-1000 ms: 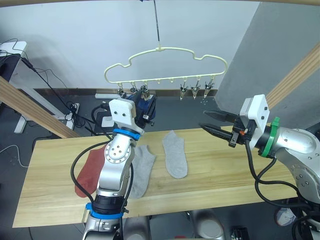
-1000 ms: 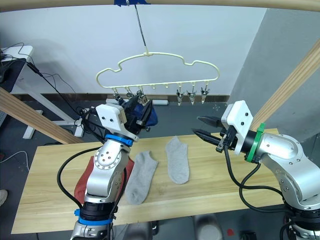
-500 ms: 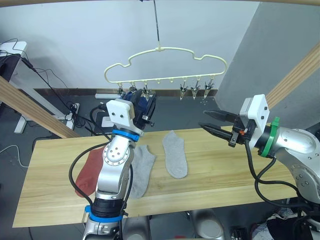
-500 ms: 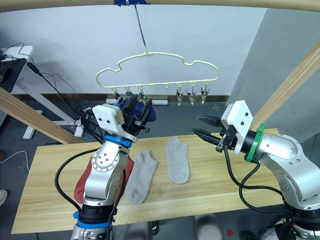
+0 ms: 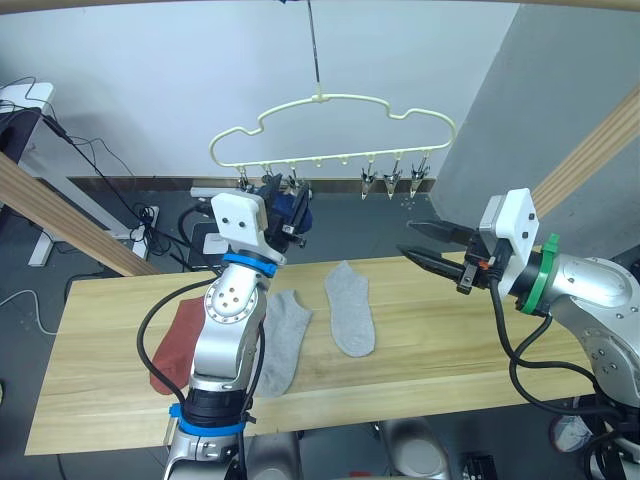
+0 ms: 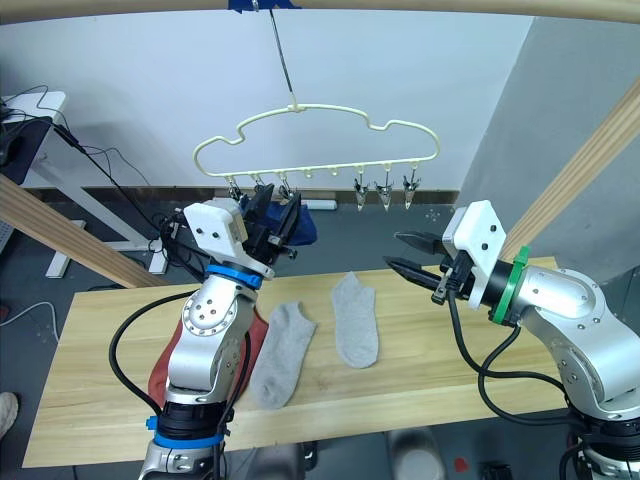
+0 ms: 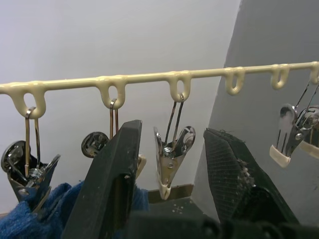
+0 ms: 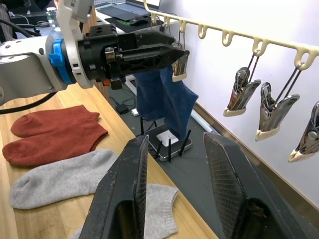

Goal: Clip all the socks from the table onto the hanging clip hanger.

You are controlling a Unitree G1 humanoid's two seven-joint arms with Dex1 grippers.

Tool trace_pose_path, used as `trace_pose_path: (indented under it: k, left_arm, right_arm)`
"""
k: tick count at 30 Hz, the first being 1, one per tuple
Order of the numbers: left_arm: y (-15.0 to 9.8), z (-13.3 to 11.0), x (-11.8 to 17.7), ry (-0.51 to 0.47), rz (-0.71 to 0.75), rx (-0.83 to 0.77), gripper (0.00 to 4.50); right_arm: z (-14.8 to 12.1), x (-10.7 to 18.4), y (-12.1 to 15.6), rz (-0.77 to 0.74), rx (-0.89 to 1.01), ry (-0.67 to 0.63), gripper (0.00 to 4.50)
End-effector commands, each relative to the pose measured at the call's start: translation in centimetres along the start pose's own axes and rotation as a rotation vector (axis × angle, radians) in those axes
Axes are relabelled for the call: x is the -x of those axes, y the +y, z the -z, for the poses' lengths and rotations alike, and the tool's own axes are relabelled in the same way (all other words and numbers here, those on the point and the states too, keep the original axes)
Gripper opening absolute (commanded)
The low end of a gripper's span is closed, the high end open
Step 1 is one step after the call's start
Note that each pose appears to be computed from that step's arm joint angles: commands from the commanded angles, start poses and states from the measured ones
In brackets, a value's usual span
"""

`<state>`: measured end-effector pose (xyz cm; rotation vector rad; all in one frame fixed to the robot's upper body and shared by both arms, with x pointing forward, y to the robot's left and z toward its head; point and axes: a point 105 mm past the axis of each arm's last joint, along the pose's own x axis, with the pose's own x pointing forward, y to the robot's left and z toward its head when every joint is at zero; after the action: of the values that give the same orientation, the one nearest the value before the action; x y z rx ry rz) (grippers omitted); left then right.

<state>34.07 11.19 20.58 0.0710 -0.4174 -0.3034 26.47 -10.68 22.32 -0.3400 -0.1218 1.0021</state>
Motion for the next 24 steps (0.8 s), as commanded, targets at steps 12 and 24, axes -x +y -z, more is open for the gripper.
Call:
trace_pose_path:
  k: [12,24]
  left_arm:
    - [0.0,-1.1,-1.2,0.015,-0.050,-0.002,2.18]
    - [-0.1,-2.2,-1.3,-0.020,-0.059,0.000,1.34]
  right_arm:
    - [-1.2,-0.2,1.1,-0.057,0.010,-0.049,1.81]
    - [-1.2,-0.3,1.2,-0.060,0.013,-0.049,1.81]
